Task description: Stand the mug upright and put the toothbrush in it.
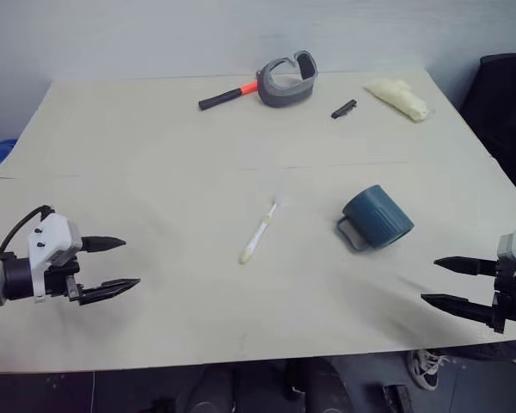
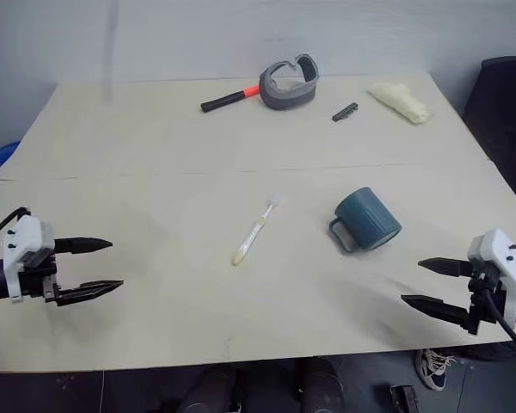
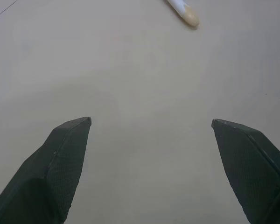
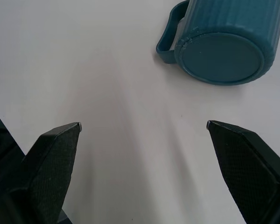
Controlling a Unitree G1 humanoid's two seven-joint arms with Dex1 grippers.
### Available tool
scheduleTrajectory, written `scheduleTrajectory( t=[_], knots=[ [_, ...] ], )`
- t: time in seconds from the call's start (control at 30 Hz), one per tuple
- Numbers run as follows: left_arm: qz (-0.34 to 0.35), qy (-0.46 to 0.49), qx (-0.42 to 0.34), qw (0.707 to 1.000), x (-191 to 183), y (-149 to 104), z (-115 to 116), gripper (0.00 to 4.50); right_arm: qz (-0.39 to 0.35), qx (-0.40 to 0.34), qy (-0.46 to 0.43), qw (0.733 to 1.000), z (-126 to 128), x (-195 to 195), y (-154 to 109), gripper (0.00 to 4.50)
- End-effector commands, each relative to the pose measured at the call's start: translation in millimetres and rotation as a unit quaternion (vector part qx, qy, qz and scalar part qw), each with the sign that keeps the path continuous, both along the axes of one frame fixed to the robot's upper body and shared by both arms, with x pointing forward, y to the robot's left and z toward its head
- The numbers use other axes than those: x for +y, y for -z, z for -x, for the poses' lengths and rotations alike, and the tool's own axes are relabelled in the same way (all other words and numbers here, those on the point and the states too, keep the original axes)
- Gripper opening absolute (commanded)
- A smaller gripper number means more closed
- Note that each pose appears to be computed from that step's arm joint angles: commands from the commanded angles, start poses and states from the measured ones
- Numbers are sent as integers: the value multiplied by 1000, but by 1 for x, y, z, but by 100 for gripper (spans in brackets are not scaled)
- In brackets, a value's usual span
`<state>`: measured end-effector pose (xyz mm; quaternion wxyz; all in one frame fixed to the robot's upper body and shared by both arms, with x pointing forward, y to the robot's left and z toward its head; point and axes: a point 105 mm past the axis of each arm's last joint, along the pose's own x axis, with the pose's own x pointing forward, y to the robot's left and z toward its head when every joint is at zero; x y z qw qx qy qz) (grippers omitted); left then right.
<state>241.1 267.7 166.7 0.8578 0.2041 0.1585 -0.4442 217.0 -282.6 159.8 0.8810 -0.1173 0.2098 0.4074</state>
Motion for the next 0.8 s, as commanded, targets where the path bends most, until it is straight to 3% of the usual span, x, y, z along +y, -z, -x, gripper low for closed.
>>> scheduleTrajectory(
  t=[0.03, 0.47, 0.67, 0.8],
  knots=[
    [-13, 10, -16, 1000, -1, -4, -3, 437, 7, -27, -9, 1000, 0, 2, -11, 450],
    [-1, 9, 8, 1000, -9, 2, -7, 437, -6, -26, 1, 1000, -4, 7, -10, 450],
    [14, 14, 3, 1000, -14, -7, -13, 437, 10, -36, -2, 999, -2, 15, -9, 450],
    [28, 43, 2, 999, -29, -14, -14, 437, 6, -63, -7, 998, -4, 31, -21, 450]
  ],
)
